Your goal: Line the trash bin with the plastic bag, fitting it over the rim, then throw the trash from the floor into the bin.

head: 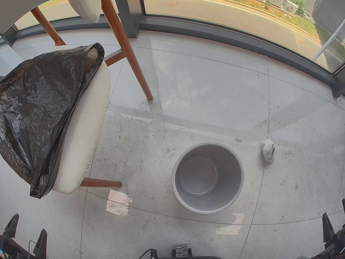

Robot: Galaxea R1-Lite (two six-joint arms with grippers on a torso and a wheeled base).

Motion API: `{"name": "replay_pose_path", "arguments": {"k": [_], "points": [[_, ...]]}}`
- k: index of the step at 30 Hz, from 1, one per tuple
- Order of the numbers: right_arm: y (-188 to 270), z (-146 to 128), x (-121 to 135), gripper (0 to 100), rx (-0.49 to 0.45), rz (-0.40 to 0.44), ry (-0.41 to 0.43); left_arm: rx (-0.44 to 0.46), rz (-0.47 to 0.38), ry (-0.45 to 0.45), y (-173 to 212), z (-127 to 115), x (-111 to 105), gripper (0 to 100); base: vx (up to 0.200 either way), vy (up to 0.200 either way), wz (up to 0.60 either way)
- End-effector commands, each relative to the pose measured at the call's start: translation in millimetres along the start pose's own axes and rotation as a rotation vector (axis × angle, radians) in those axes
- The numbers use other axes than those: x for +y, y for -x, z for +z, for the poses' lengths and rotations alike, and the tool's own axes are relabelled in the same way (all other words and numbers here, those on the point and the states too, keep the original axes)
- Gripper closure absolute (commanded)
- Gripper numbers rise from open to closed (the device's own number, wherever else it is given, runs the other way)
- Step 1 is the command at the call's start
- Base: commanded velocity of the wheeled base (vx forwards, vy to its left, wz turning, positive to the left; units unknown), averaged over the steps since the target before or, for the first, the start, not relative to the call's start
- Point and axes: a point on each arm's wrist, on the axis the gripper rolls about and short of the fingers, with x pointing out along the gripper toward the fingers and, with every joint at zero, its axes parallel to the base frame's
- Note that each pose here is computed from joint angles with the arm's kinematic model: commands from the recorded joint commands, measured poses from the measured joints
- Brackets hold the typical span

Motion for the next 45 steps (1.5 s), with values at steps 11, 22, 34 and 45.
{"name": "replay_pose_path", "arguments": {"k": [11,22,34,45], "points": [[-0.6,-5.1,0.0,0,0.009,0.001,0.0,0.018,0.0,0.001,-1.3,-5.0,0.0,0,0.0,0.0,0.0],[-0.6,-5.1,0.0,0,0.009,0.001,-0.002,0.018,-0.003,-0.001,-1.3,-5.0,0.0,0,0.0,0.109,0.0],[-0.6,-5.1,0.0,0,0.009,0.001,-0.002,0.018,-0.002,-0.001,-1.3,-5.0,0.0,0,0.0,0.2,0.0],[-0.6,-5.1,0.0,0,0.009,0.001,-0.002,0.018,0.0,-0.001,-1.3,-5.0,0.0,0,0.0,0.0,0.0]]}}
